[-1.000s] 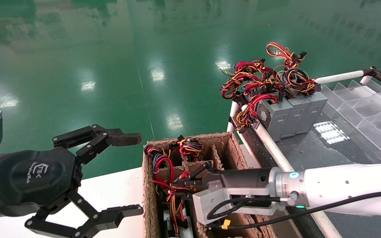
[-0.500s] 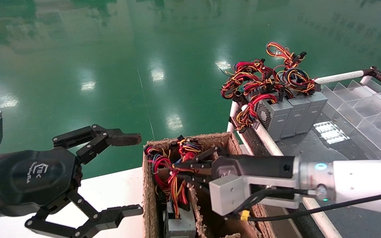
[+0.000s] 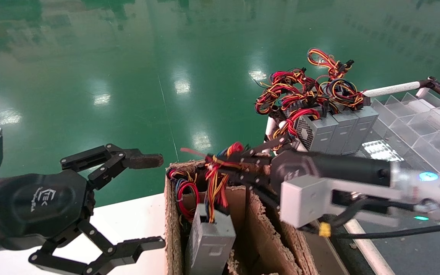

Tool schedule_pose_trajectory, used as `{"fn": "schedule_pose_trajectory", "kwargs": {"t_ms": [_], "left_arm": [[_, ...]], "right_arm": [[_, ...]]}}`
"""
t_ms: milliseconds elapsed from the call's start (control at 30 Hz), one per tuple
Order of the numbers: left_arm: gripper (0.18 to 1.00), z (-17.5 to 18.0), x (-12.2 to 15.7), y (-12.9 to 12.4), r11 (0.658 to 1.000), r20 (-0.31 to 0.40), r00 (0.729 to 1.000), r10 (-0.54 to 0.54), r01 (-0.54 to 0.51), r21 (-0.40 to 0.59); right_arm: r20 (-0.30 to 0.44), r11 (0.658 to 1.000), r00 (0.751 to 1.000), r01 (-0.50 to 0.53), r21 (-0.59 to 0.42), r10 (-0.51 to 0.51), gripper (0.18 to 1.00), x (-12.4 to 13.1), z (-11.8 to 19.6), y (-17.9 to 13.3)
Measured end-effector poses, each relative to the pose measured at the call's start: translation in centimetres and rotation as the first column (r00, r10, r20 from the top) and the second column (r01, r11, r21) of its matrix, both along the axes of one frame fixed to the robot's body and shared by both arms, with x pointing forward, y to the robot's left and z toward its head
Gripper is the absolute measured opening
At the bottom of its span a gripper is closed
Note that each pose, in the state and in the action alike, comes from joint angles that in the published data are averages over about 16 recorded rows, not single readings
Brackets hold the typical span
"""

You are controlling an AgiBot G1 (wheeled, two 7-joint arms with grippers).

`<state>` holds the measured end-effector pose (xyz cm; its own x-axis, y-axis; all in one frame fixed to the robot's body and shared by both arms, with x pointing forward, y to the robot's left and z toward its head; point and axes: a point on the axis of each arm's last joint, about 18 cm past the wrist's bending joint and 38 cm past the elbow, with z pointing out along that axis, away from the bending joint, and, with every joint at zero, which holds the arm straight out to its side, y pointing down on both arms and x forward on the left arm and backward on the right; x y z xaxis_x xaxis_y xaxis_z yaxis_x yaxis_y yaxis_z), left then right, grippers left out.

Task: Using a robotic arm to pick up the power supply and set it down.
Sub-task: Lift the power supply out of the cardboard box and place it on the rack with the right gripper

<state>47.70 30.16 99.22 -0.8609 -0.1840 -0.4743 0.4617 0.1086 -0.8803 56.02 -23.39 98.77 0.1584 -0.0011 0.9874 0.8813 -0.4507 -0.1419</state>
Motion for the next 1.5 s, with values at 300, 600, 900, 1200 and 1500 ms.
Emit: {"fn": "schedule_pose_trajectory", "kwargs": {"t_ms": [300,600,900,1200,1500], "left_arm": [[1.001,0.0,0.0,0.0,1.0,0.0,1.0,0.0,0.0,0.0],[1.001,0.0,0.0,0.0,1.0,0.0,1.0,0.0,0.0,0.0],[1.001,0.0,0.0,0.0,1.0,0.0,1.0,0.0,0.0,0.0],[1.001,0.0,0.0,0.0,1.0,0.0,1.0,0.0,0.0,0.0],[1.001,0.0,0.0,0.0,1.0,0.0,1.0,0.0,0.0,0.0]], "right_arm": [[0.06,0.998,0.998,-0.021,0.055,0.018,0.262,-2.1,2.8,-2.6],[0.121,0.995,0.992,-0.053,0.085,0.043,0.262,-4.5,5.3,-4.8],[0.176,0.994,0.984,-0.042,0.104,0.023,0.262,-6.9,7.5,-7.6],[0.207,0.986,0.972,0.083,0.148,-0.113,0.262,-8.6,9.1,-12.2],[0.205,0.933,0.921,0.288,0.214,-0.331,0.262,-8.8,9.5,-17.5]]}}
